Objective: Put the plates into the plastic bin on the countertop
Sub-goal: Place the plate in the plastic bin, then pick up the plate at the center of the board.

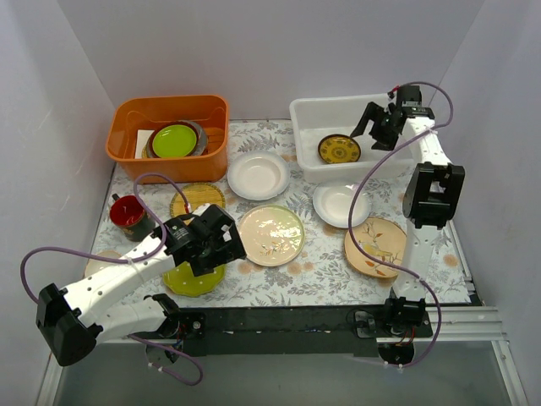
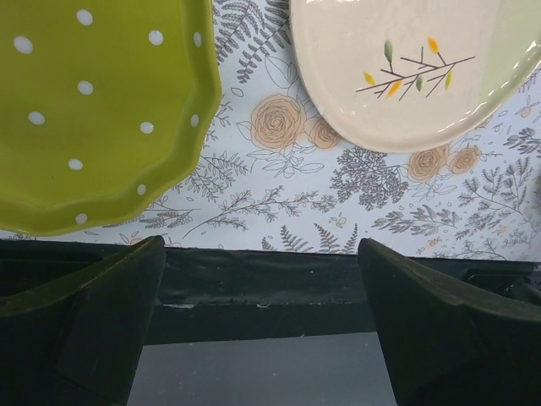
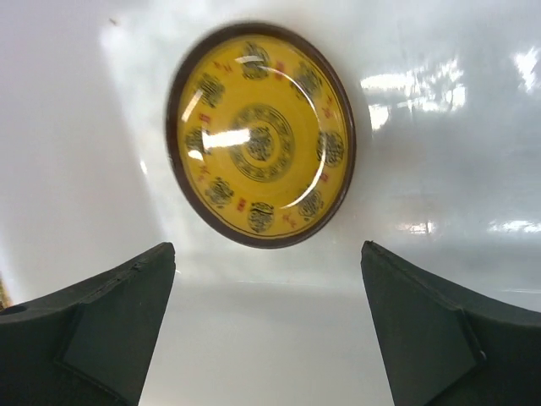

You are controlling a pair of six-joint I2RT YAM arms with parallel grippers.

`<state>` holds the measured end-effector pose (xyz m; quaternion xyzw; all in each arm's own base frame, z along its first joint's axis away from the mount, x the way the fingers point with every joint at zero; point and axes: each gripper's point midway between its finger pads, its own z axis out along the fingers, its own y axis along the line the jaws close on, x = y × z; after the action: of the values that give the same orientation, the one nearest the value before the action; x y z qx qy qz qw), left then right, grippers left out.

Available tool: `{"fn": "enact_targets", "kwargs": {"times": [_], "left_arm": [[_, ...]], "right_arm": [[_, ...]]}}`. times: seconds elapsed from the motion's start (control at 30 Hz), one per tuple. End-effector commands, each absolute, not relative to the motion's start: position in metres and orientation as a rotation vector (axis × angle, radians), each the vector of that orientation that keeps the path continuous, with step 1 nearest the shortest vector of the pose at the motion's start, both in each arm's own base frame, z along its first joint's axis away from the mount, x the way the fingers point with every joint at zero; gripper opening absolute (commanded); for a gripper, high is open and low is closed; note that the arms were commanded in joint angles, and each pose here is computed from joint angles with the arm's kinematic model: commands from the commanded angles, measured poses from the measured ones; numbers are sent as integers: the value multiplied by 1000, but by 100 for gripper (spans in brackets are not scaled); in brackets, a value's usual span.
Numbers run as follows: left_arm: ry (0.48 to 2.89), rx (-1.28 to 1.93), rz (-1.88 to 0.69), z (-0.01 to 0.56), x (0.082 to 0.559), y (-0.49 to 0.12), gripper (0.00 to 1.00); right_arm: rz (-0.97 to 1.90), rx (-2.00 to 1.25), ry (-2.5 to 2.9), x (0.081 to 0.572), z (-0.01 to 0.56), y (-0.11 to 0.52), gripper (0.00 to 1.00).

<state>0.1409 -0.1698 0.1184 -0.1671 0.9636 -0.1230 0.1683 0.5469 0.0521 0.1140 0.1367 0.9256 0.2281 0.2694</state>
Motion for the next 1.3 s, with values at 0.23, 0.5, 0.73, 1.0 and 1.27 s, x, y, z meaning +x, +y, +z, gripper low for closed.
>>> {"fn": "enact_targets", "kwargs": {"times": [0.23,0.5,0.73,1.0,1.27], "left_arm": [[2677,-461,-373,135,152,-173,98],[2698,-442,-384,126,151,-177,98],[2699,-439,-393,121,151,-178,98],[2699,-403,-349,119,156,-178,98],[2672,-350,-384,128,172,-195,98]], "right_arm": [[628,189,2190,510,277,59,98],[718,57,2075,438,321,84,98],[787,-31,2047,380,320,106,98],[876,-127,2113,314,281,144,96],[959,-164,2220,266,218,184,92]]}}
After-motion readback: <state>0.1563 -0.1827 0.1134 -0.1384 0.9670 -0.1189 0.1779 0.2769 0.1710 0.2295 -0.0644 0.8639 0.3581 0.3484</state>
